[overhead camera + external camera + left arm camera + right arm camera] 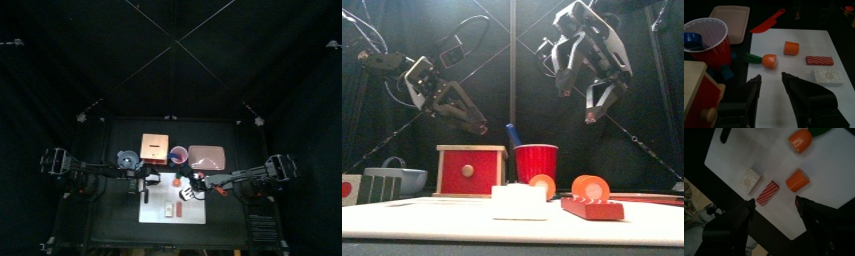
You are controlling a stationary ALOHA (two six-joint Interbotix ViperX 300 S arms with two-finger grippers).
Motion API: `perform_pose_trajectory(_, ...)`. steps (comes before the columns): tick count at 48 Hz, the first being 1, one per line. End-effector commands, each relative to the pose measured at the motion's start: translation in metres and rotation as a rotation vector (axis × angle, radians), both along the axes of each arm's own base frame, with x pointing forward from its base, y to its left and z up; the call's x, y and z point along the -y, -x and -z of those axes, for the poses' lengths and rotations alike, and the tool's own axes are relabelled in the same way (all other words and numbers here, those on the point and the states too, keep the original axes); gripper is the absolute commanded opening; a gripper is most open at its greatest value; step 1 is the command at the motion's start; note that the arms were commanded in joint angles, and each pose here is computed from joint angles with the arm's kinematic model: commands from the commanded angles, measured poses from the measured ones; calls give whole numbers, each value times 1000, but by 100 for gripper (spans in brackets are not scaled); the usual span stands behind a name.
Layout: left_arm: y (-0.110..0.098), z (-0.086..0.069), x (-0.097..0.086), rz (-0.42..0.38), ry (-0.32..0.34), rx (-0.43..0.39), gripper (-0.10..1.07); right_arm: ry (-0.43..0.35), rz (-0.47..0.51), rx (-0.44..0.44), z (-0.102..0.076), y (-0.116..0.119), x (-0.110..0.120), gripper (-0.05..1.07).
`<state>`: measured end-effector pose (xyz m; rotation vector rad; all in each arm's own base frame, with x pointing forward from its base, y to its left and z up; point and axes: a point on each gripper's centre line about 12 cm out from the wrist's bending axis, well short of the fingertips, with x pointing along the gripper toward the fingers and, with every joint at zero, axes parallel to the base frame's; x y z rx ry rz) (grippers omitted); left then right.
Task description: Grab salmon
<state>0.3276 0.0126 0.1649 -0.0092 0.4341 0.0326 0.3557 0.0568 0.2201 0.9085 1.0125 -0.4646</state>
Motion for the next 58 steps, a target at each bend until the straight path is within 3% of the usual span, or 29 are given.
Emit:
perform_pose_trajectory(1, -2, -8, -3, -9, -3, 29, 78, -25, 13, 69, -14, -6, -16, 95)
perform_pose_trajectory(22, -2, -8, -8, -20, -7, 26, 78, -75, 173, -4, 26, -28, -58, 95)
perform_pose_trajectory(42, 3, -9, -7, 13, -44, 25, 78, -7, 384, -113, 57, -45, -73, 95)
perform_pose_trajectory(58, 15, -10, -6, 25, -59, 27, 78, 3, 442, -156, 72, -53, -81, 95)
